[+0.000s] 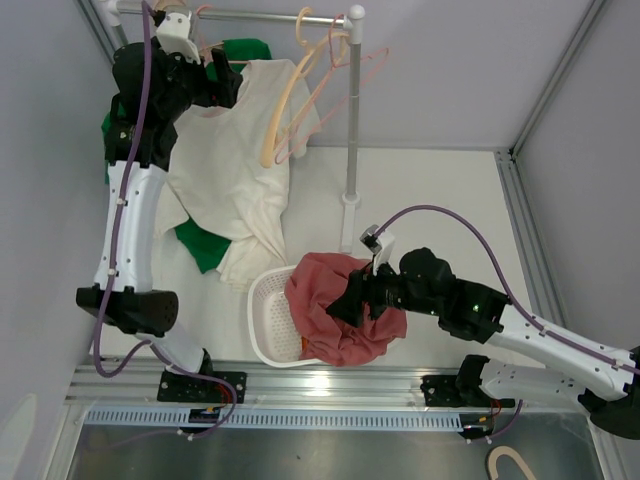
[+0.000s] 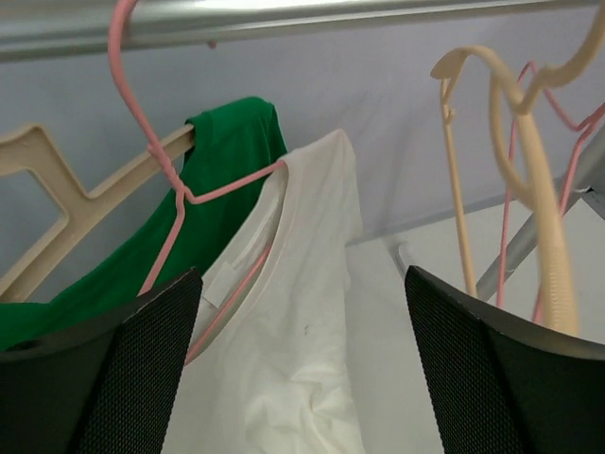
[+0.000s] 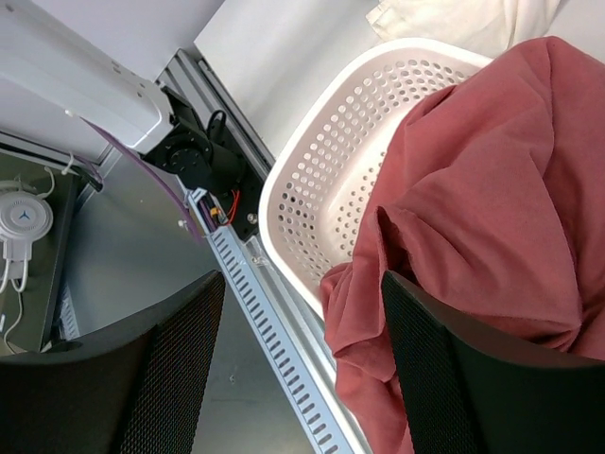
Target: Remove the t-shirt from the hanger
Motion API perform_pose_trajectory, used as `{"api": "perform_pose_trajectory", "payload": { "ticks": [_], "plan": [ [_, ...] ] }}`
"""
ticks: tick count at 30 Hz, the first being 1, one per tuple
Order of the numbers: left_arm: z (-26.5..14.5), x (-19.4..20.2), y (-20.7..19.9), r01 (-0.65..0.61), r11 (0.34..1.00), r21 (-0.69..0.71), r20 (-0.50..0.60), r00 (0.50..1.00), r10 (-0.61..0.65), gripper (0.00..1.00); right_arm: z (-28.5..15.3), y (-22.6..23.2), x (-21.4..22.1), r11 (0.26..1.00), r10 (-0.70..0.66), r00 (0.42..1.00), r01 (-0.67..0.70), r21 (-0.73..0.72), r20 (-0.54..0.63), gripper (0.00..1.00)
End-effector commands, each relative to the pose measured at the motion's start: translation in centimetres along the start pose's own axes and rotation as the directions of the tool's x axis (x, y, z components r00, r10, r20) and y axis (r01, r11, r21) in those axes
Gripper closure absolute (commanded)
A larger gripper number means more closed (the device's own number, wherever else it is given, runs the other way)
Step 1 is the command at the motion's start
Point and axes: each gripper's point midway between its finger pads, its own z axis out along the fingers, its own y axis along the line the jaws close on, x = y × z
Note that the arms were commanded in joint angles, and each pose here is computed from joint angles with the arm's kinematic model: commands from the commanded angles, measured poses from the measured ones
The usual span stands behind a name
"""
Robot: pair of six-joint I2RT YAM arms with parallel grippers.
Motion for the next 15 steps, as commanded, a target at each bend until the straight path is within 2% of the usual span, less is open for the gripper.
{"api": "perform_pose_trajectory", "payload": {
  "ticks": [1,10,15],
  "plan": [
    [-0.5,-0.8,-0.5,0.042,0.992,0.118,0.013,0.999,-0.044,0.07,-0.7,1.1,-1.0,0.999,-0.024,1.000,0.025,-0.037,0.019,0.28],
    [1.2,0.9,3.2,0.013,1.000,0.001,0.026,1.000,-0.013,0.09,-0.3,0.8,-0.7,0.999,-0.027,1.000,0.027,-0.036,0.005,0.28],
    [3.3,2.3,4.1,0.029,0.999,0.015,-0.023,0.999,-0.029,0.16,-0.2,0.4,-0.6,0.999,-0.022,1.000,0.022,-0.024,0.003,0.28]
  ]
}}
